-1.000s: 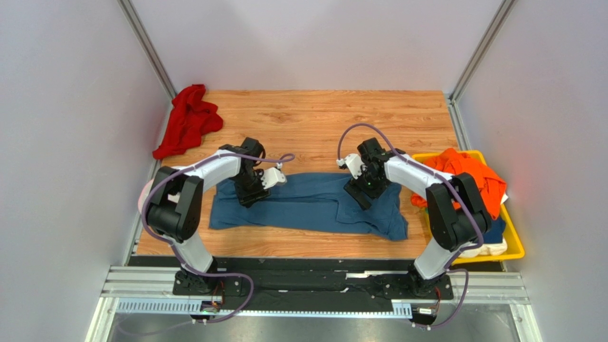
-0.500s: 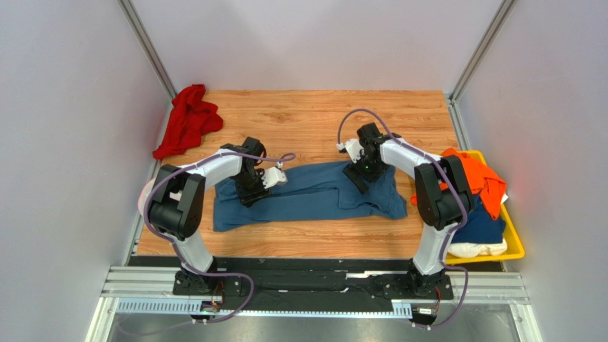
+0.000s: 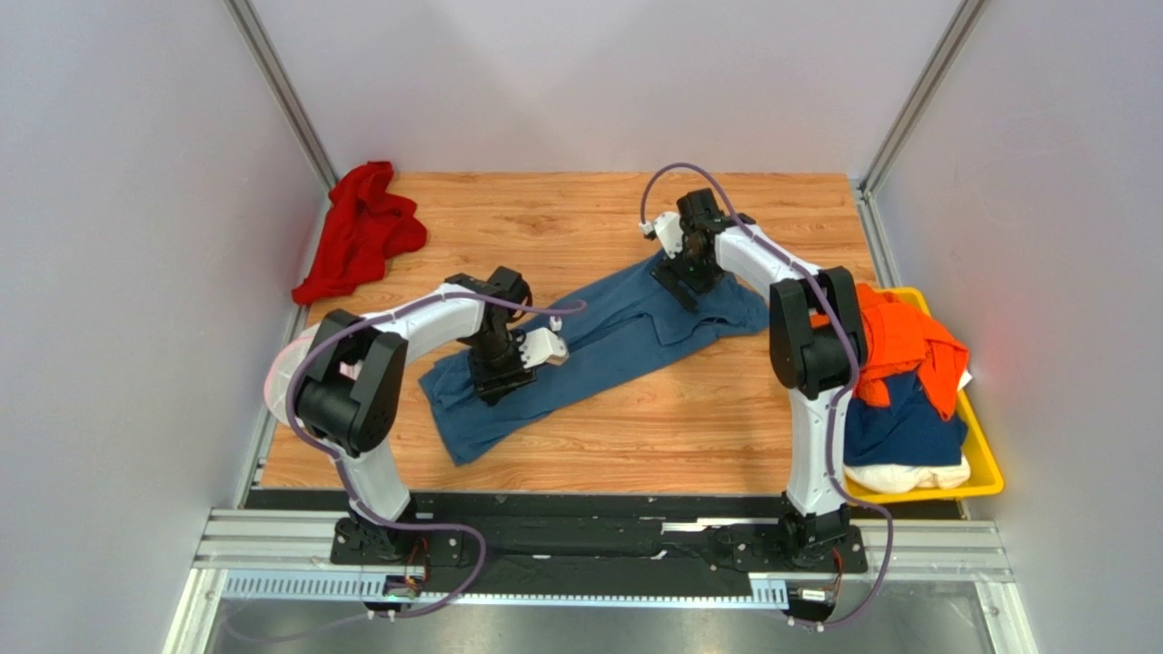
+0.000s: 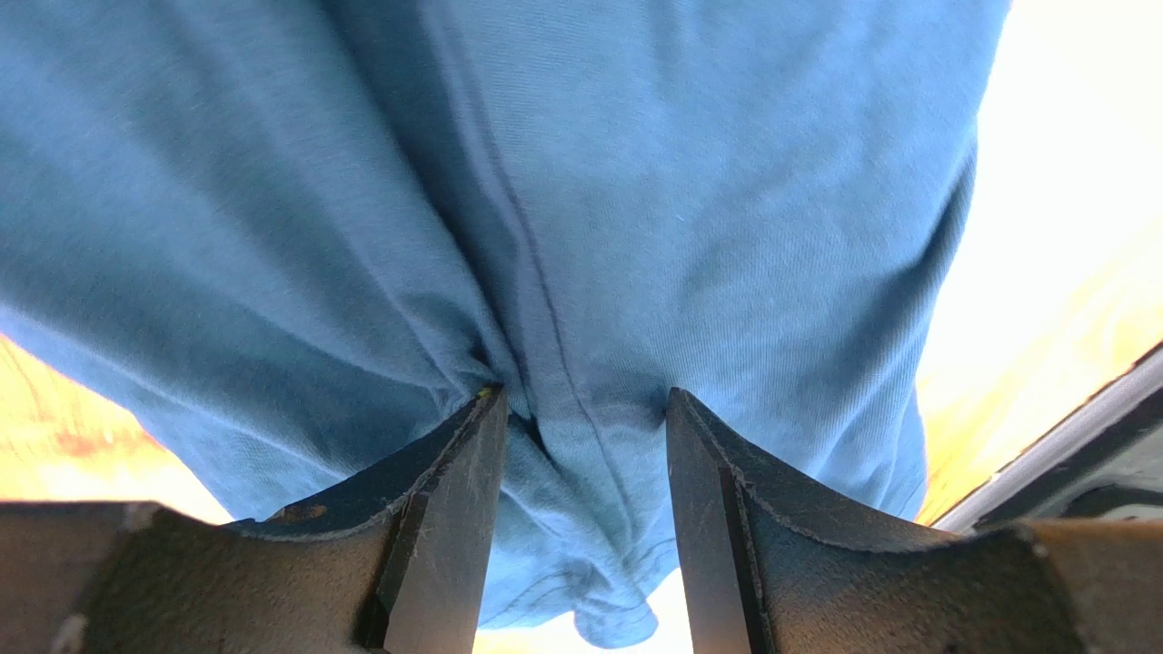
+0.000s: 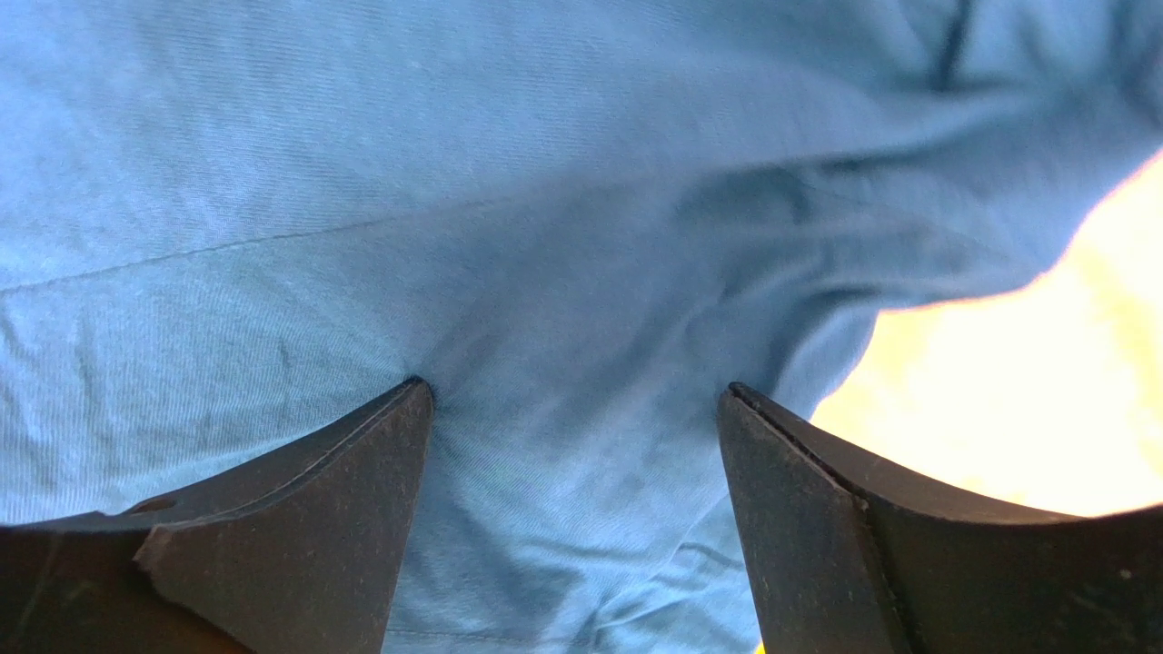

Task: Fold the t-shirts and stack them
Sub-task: Rotate the tshirt 70 degrees

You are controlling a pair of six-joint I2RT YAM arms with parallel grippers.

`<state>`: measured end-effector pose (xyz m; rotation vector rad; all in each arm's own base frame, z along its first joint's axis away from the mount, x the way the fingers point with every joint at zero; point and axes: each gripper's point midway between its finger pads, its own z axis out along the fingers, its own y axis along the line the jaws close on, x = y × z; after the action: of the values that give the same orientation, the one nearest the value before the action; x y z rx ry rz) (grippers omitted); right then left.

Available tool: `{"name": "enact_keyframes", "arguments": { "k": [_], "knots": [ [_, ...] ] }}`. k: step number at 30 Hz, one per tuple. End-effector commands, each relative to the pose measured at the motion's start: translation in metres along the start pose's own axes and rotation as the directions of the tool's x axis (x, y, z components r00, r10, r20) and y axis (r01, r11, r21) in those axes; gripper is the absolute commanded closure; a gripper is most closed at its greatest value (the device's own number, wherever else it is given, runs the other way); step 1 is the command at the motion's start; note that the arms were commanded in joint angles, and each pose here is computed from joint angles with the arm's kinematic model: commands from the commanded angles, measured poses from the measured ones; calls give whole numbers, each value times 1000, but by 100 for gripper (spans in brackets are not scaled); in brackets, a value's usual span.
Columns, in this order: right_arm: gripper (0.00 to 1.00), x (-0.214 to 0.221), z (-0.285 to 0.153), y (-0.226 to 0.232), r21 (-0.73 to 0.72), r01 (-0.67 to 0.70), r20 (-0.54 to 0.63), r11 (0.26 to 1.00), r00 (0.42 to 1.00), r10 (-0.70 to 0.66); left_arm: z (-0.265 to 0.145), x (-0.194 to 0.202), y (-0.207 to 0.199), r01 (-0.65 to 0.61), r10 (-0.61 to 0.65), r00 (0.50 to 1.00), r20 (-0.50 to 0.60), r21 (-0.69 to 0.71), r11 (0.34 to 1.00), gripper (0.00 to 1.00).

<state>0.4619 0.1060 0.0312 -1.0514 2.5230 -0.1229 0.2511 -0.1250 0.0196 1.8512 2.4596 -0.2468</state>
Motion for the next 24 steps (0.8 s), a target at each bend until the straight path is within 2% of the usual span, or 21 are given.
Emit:
{"name": "enact_keyframes", "arguments": {
  "k": [1, 11, 20, 24],
  "knots": [
    [18, -13, 29, -30, 91, 19, 7, 996, 1000, -20, -4, -23, -5, -10, 9, 1000, 30, 33, 999, 44],
    [18, -49, 42, -50, 128, 17, 70, 992, 997, -26, 8, -50, 9, -31, 31, 1000, -2, -18, 999, 44],
    [18, -60, 46, -58, 145, 28, 91, 989, 995, -42, 17, -57, 22, -16, 11, 999, -38, -141, 990, 44],
    [17, -66, 47, -59, 146, 30, 105, 989, 993, -45, 20, -61, 15, -28, 23, 999, -40, -130, 991, 42]
  ]
}}
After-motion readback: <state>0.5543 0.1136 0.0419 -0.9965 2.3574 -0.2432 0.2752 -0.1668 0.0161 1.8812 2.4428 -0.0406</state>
